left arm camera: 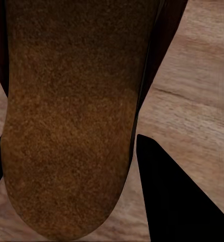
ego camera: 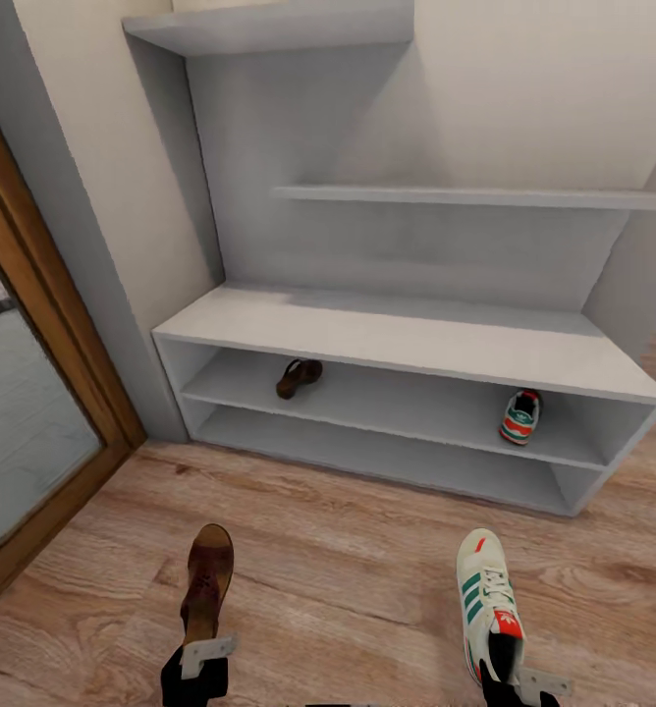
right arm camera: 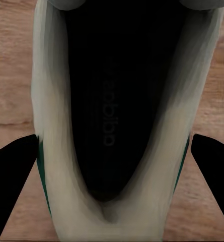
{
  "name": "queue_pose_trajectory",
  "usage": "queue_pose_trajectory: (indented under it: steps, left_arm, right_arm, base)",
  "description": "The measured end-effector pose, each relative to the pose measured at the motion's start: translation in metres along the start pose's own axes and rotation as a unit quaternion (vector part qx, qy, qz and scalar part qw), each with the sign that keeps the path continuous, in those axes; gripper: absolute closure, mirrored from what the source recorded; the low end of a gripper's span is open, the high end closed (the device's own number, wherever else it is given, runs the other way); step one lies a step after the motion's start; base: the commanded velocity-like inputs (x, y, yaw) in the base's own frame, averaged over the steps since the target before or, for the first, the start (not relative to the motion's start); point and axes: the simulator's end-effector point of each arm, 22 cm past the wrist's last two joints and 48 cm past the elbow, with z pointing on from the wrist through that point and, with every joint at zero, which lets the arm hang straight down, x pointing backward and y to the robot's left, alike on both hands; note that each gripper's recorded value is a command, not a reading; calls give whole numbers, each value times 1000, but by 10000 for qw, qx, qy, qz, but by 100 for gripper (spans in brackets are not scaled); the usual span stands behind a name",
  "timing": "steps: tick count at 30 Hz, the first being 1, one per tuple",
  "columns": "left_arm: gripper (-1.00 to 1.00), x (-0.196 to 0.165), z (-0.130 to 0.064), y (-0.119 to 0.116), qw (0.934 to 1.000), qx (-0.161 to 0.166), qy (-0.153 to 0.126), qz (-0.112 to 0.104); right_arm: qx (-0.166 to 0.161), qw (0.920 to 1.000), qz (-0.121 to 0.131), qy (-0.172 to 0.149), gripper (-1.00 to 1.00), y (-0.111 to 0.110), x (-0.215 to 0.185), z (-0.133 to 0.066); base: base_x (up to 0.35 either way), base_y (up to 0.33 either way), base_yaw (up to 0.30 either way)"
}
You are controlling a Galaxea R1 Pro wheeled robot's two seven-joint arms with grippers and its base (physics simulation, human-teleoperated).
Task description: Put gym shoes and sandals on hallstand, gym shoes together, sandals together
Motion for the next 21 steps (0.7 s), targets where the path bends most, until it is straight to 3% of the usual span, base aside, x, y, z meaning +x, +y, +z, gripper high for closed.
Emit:
queue_pose_trajectory:
  steps: [11,19,21]
  left_arm:
    - [100,-2,-1,0,10000,2,-36,-1]
    - [100,-9,0,-4,10000,44,-77,34]
    - [100,-14,3,-9,9999,79,-68,43]
  right_arm:
    - [8,10000,5,-33,100,-1,-3,0]
    - [26,10000,16,-61,100,-3,-6,0]
    - [157,9998,7,-118,100,-20,-12,1]
  base:
    - [-49,263,-298]
    - [-8,34,-299]
    - [0,2,-299]
